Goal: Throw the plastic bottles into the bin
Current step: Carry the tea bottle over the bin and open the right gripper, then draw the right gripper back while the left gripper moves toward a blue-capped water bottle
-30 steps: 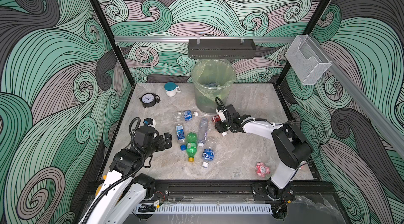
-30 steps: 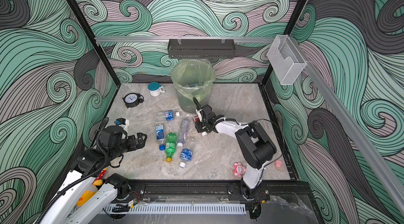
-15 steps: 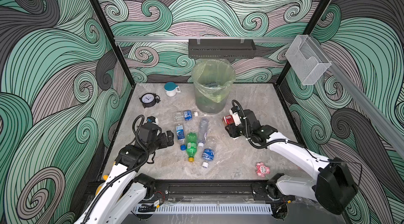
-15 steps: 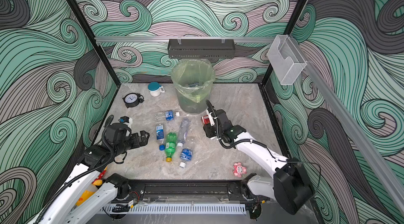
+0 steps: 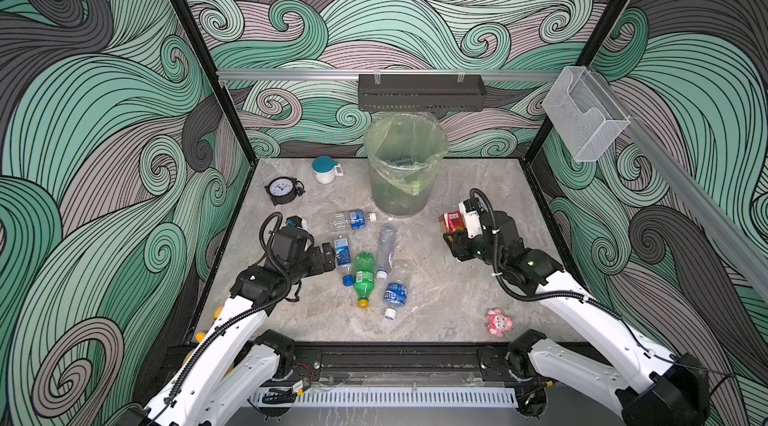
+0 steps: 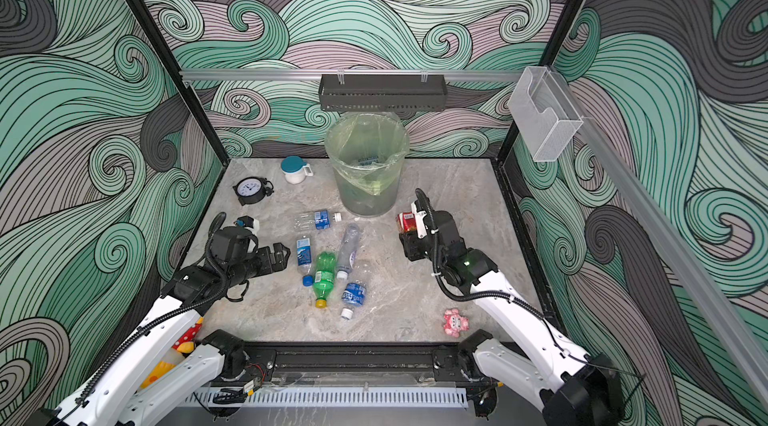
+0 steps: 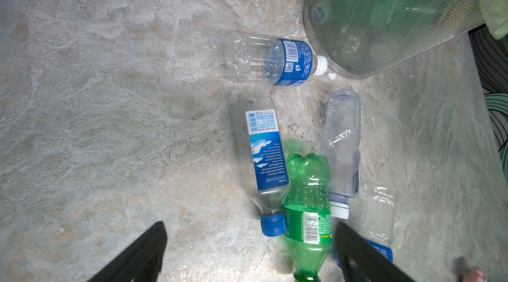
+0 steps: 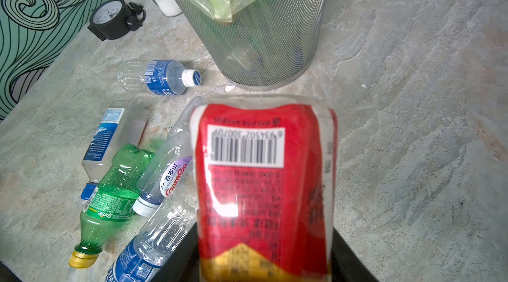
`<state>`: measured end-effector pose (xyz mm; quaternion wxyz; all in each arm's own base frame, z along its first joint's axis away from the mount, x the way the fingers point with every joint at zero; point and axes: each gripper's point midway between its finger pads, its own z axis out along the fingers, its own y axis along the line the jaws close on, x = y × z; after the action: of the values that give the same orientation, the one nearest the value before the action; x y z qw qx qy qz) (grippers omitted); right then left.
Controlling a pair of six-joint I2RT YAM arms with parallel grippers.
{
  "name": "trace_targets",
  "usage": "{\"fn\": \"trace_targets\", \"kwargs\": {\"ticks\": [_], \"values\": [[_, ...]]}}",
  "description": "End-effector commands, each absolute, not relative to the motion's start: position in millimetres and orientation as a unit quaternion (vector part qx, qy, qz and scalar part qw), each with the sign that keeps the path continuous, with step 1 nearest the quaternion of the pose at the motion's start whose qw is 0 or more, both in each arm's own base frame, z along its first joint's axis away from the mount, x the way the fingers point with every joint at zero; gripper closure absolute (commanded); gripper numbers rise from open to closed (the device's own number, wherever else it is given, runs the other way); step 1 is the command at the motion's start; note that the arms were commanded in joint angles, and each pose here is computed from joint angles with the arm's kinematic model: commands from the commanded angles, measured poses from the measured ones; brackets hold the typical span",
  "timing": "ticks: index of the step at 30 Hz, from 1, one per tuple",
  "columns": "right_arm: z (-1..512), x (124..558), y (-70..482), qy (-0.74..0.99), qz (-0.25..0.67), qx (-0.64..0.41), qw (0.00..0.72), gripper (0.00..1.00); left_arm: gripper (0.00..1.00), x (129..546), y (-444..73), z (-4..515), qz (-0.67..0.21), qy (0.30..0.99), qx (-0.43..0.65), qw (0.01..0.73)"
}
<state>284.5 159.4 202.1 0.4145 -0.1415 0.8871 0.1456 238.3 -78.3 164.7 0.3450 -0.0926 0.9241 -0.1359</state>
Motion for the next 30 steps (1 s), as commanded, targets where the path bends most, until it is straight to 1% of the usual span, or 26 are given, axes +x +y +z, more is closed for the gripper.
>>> {"fn": "trace_targets", "kwargs": {"ticks": [1, 4, 5, 6, 7, 8, 9, 10, 12, 16, 19, 21, 24, 30], "values": [[270, 307, 167, 0.856, 0.146, -0.160, 0.469, 0.51, 0.03, 243, -81, 167, -0.144, 0.921, -0.096, 0.349], [351, 350, 189, 0.815, 0.182, -0.169, 0.524, 0.51, 0.03, 247, -83, 169, -0.149, 0.918, -0.094, 0.354], [373, 371, 200, 0.807, 0.191, -0.173, 0.532, 0.51, 0.03, 250, -85, 170, -0.152, 0.917, -0.091, 0.358], [391, 389, 209, 0.799, 0.198, -0.178, 0.539, 0.49, 0.03, 253, -86, 171, -0.153, 0.916, -0.089, 0.361], [407, 409, 219, 0.794, 0.206, -0.180, 0.542, 0.40, 0.03, 256, -88, 173, -0.154, 0.915, -0.087, 0.361], [416, 428, 228, 0.793, 0.215, -0.179, 0.541, 0.28, 0.03, 258, -90, 175, -0.157, 0.916, -0.084, 0.359], [424, 441, 234, 0.791, 0.221, -0.180, 0.542, 0.23, 0.03, 259, -92, 178, -0.159, 0.917, -0.082, 0.357], [430, 451, 238, 0.790, 0.224, -0.179, 0.542, 0.20, 0.03, 261, -93, 178, -0.159, 0.918, -0.082, 0.354], [433, 460, 242, 0.789, 0.225, -0.180, 0.543, 0.19, 0.03, 262, -93, 179, -0.156, 0.920, -0.081, 0.351], [437, 442, 230, 0.781, 0.213, -0.181, 0.559, 0.16, 0.02, 261, -91, 176, -0.148, 0.922, -0.076, 0.350], [430, 412, 214, 0.772, 0.209, -0.184, 0.572, 0.11, 0.02, 260, -90, 171, -0.142, 0.926, -0.073, 0.342], [418, 389, 205, 0.769, 0.215, -0.183, 0.573, 0.10, 0.02, 260, -91, 167, -0.139, 0.928, -0.074, 0.336], [390, 357, 192, 0.777, 0.223, -0.175, 0.562, 0.10, 0.02, 263, -93, 159, -0.143, 0.930, -0.076, 0.331], [308, 308, 166, 0.820, 0.213, -0.156, 0.508, 0.08, 0.03, 269, -105, 145, -0.168, 0.931, -0.075, 0.317]]}}
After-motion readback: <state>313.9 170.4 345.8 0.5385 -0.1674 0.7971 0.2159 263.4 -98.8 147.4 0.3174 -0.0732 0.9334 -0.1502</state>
